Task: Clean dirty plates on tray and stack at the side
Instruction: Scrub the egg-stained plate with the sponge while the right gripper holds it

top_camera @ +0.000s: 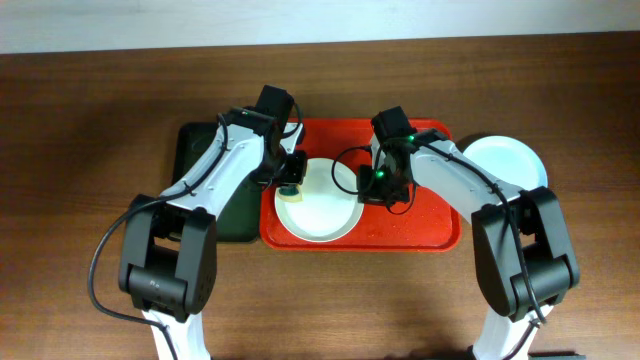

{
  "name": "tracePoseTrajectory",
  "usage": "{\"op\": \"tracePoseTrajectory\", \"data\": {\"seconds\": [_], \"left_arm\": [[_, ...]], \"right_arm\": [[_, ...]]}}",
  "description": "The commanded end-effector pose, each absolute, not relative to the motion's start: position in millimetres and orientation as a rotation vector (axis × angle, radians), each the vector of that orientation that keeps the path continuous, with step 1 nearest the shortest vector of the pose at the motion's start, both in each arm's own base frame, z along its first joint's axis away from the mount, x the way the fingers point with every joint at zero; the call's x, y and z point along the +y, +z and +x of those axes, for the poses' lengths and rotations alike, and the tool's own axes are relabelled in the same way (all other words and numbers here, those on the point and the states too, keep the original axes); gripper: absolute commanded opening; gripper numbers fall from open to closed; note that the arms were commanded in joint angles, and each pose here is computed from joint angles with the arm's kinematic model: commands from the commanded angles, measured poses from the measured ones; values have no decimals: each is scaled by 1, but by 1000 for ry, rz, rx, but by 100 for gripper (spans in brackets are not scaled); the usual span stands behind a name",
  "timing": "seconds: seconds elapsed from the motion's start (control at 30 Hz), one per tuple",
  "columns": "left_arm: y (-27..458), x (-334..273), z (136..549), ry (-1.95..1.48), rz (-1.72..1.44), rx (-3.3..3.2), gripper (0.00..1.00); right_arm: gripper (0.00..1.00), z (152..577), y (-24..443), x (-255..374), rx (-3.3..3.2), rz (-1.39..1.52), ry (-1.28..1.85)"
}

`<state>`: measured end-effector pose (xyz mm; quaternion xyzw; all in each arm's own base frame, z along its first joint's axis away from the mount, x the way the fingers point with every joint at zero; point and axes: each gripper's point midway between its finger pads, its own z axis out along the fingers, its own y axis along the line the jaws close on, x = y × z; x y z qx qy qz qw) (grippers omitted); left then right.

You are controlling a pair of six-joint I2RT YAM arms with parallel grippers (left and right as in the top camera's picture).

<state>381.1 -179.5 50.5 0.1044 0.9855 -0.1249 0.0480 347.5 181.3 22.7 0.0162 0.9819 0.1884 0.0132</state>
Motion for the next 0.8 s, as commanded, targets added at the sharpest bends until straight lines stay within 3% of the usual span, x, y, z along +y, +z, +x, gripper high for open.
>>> {"op": "tracePoseTrajectory", "data": {"seconds": [0.0, 0.1, 0.27, 0.63, 0.77], "left_arm": [[47, -179, 379, -371, 309, 3015, 0], [47, -179, 379, -371, 309, 3015, 0], [47, -179, 379, -370, 309, 3015, 0], [47, -179, 379, -370, 308, 3015, 0], [47, -179, 379, -370, 308, 3015, 0]], "right_arm": [[16, 355, 32, 181, 3020, 38, 568], [16, 355, 27, 180, 3016, 38, 554], [5, 356, 21, 180, 2997, 33, 561], [9, 353, 20, 180, 3005, 35, 569], [4, 352, 19, 180, 3007, 36, 568]]}}
